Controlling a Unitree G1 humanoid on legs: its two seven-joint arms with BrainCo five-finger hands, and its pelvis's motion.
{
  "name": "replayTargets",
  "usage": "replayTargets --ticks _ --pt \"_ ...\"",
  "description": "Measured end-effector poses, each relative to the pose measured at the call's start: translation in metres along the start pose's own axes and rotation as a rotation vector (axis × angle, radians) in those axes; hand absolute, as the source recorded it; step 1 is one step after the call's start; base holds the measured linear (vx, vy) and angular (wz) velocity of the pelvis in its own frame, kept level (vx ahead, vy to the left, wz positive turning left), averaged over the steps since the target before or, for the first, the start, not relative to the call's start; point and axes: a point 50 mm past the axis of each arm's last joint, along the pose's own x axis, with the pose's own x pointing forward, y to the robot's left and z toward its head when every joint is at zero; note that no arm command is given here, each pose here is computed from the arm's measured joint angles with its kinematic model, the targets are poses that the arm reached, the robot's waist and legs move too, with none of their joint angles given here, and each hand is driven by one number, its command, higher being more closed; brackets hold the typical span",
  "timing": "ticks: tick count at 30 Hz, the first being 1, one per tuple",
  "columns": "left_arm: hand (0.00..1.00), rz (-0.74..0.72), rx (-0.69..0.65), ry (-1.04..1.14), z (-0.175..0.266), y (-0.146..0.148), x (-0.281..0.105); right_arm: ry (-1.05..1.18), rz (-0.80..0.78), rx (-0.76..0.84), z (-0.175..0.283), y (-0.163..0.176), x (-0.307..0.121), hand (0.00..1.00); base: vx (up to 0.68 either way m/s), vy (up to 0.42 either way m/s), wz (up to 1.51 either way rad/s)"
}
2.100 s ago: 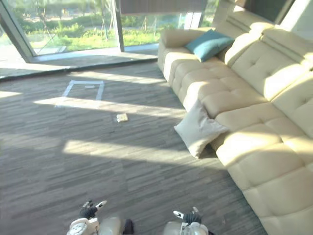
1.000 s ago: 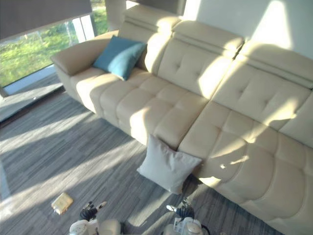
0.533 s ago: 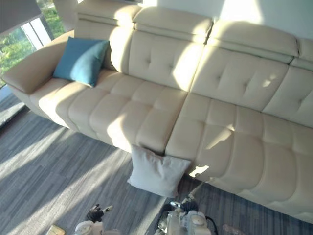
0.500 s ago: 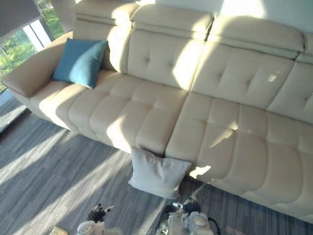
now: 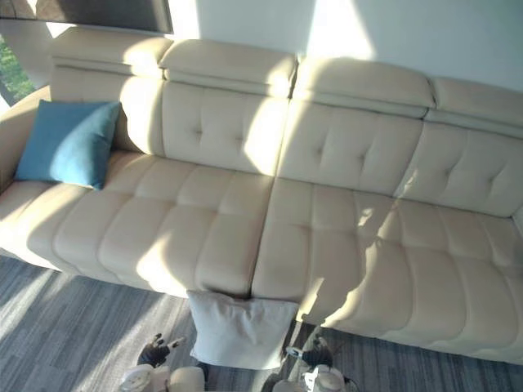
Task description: Pick up cushions and gather them together orderly.
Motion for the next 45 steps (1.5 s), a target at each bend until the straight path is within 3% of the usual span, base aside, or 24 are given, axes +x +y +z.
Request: replayTargets --ticks 11,14,20,24,27,31,37,45 --pt "0.0 0.034 -0.049 -0.011 0.004 -0.002 0.0 -0.009 -0.073 0.08 0.006 -0.013 0.003 0.0 0.0 0.022 0.02" --pt "0.0 0.048 -0.123 -0.123 0.043 -0.008 0.009 -0.085 -0.101 0.108 0.037 -0.019 0.011 0.0 -0.19 0.045 0.12" --pt "0.0 0.134 -0.241 -0.4 0.141 0.012 0.016 -0.344 -0.118 0.152 0.135 -0.019 0.02 0.0 -0.22 0.051 -0.18" --pt "0.0 0.182 -0.384 -0.641 0.222 0.029 0.002 -0.541 -0.127 0.224 0.211 -0.021 0.01 0.0 -0.15 0.022 -0.07" --pt "0.0 0.205 -0.49 -0.744 0.263 0.039 -0.009 -0.683 -0.103 0.264 0.262 -0.016 -0.006 0.0 -0.12 -0.011 -0.02" --pt "0.0 0.184 -0.533 -0.824 0.294 0.04 -0.021 -0.805 -0.089 0.301 0.306 -0.014 -0.024 0.0 -0.08 -0.034 -0.02" --pt "0.0 0.071 -0.498 -1.0 0.356 0.015 -0.053 -1.034 0.006 0.315 0.376 0.009 -0.072 0.0 -0.08 -0.037 -0.03" --pt "0.0 -0.12 -0.384 -1.151 0.408 -0.047 -0.097 -1.137 0.082 0.385 0.402 0.04 -0.101 0.0 -0.07 -0.029 0.06"
